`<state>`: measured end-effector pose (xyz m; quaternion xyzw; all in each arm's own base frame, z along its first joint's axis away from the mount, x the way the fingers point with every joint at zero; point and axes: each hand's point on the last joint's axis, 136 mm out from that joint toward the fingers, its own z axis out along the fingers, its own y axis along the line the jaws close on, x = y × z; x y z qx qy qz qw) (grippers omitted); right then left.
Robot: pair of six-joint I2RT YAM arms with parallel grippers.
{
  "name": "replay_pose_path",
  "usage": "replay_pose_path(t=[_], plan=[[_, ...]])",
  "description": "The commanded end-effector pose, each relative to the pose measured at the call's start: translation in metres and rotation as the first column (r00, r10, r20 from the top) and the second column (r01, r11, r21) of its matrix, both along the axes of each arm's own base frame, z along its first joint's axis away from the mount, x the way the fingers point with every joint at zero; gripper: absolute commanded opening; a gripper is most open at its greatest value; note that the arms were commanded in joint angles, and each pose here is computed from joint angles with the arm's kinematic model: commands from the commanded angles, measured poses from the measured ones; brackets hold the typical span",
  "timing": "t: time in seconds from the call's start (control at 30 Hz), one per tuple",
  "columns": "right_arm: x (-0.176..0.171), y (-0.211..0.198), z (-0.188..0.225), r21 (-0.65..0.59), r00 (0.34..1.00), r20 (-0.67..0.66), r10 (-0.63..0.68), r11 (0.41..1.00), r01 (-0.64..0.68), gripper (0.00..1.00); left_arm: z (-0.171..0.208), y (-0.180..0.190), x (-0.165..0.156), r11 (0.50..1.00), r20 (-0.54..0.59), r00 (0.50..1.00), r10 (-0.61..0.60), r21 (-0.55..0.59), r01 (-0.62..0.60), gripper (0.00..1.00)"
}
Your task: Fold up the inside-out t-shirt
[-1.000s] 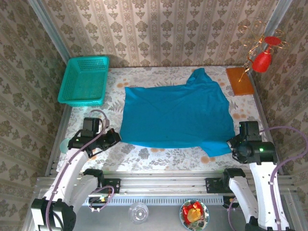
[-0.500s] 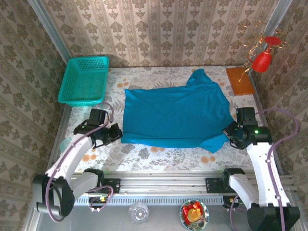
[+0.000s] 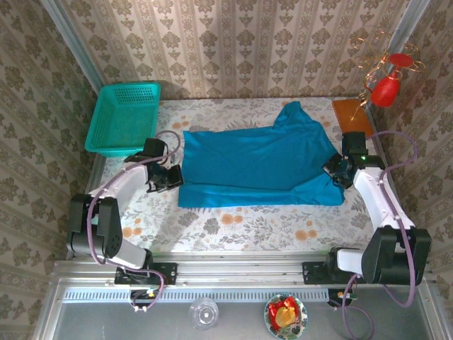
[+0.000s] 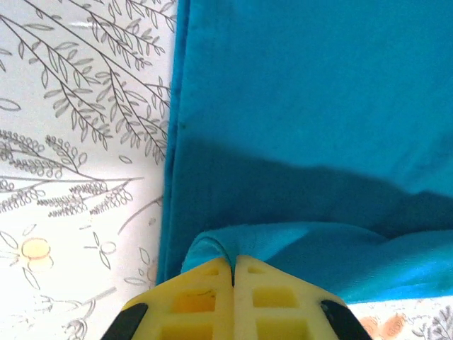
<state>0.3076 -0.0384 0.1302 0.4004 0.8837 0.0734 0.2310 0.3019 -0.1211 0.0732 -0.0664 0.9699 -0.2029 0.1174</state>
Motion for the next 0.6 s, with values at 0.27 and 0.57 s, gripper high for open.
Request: replay_pose_path(t=[0.27,0.57], plan=[[0.060,0.010,-0.005,0.045,0.980,0.056,0.190,0.980,-0.192,0.00,-0.019,0.008,0.024,0.999,-0.002,1.000,-0.020,0.036,0.020,0.01],[0.082,0.018,-0.025,0.099,0.965,0.010,0.263,0.960,-0.263,0.00,-0.032,0.009,0.029,0.998,-0.021,1.000,-0.013,0.054,0.014,0.02]])
